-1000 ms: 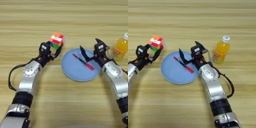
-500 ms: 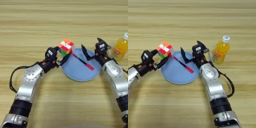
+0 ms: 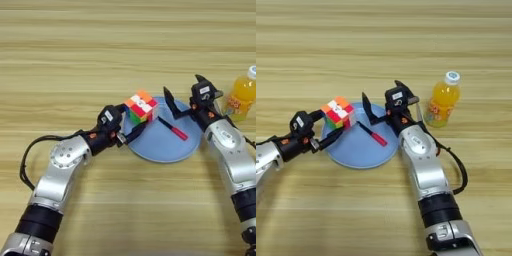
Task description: Move the objects on the table
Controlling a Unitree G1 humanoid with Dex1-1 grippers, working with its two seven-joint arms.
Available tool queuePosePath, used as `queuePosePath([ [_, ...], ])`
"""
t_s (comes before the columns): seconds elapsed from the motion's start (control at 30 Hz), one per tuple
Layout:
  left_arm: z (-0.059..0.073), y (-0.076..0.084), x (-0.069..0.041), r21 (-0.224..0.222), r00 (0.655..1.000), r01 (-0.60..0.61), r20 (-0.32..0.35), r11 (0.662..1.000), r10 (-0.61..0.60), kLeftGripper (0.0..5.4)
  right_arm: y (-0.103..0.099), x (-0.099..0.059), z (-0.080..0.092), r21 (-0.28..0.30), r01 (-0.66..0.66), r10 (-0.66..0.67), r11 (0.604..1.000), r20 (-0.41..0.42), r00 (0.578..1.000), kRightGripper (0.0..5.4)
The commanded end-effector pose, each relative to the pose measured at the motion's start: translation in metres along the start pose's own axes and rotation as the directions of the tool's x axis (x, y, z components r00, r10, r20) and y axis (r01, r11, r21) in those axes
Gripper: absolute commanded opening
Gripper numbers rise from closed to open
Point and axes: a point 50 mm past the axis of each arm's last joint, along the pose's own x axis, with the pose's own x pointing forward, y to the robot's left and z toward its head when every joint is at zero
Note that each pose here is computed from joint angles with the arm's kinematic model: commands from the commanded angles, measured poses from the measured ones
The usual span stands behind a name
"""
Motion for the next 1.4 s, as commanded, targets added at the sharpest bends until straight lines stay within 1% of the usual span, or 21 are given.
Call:
queuePosePath([
  [0.03, -0.005, 0.0, 0.0, 0.005, 0.999, 0.014, -0.047, 1.0, -0.013, 3.26, -0.002, 0.003, 0.002, -0.002, 0.009, -0.009, 1.0, 0.002, 1.0, 5.4],
  [0.23, -0.014, 0.001, 0.002, -0.016, 0.997, 0.003, -0.083, 1.0, -0.004, 3.26, -0.002, 0.003, 0.001, -0.002, 0.01, -0.01, 1.0, 0.001, 1.0, 5.4],
  [0.5, -0.015, 0.003, 0.004, -0.014, 0.996, -0.009, -0.086, 1.0, 0.007, 3.26, -0.002, 0.003, 0.001, -0.001, 0.009, -0.008, 1.0, 0.001, 1.0, 5.4],
  [0.53, -0.016, 0.003, 0.005, -0.012, 0.996, -0.011, -0.087, 1.0, 0.01, 3.55, -0.002, 0.003, 0.001, -0.002, 0.008, -0.008, 1.0, 0.0, 1.0, 5.4],
  [0.9, -0.016, 0.003, 0.006, 0.004, 0.996, -0.012, -0.088, 1.0, 0.012, 4.45, -0.002, 0.002, 0.001, -0.003, 0.005, -0.005, 1.0, -0.002, 1.0, 5.4],
  [1.1, -0.015, 0.004, 0.007, 0.005, 0.997, -0.023, -0.077, 1.0, 0.023, 5.06, -0.002, 0.002, 0.001, -0.006, 0.002, -0.002, 1.0, 0.0, 1.0, 5.4],
  [1.2, -0.01, 0.007, 0.008, -0.006, 0.998, -0.053, -0.041, 0.999, 0.052, 5.33, -0.003, 0.0, 0.002, -0.011, -0.001, 0.001, 1.0, 0.004, 1.0, 5.4],
  [1.27, -0.004, 0.012, 0.009, -0.019, 0.996, -0.084, 0.014, 0.996, 0.084, 5.37, -0.004, -0.001, 0.003, -0.012, -0.001, 0.001, 1.0, 0.006, 1.0, 5.4],
  [1.4, 0.011, 0.019, 0.008, -0.025, 0.985, -0.122, 0.119, 0.992, 0.124, 5.37, -0.005, -0.001, 0.003, -0.013, 0.002, -0.002, 1.0, 0.005, 1.0, 5.4],
])
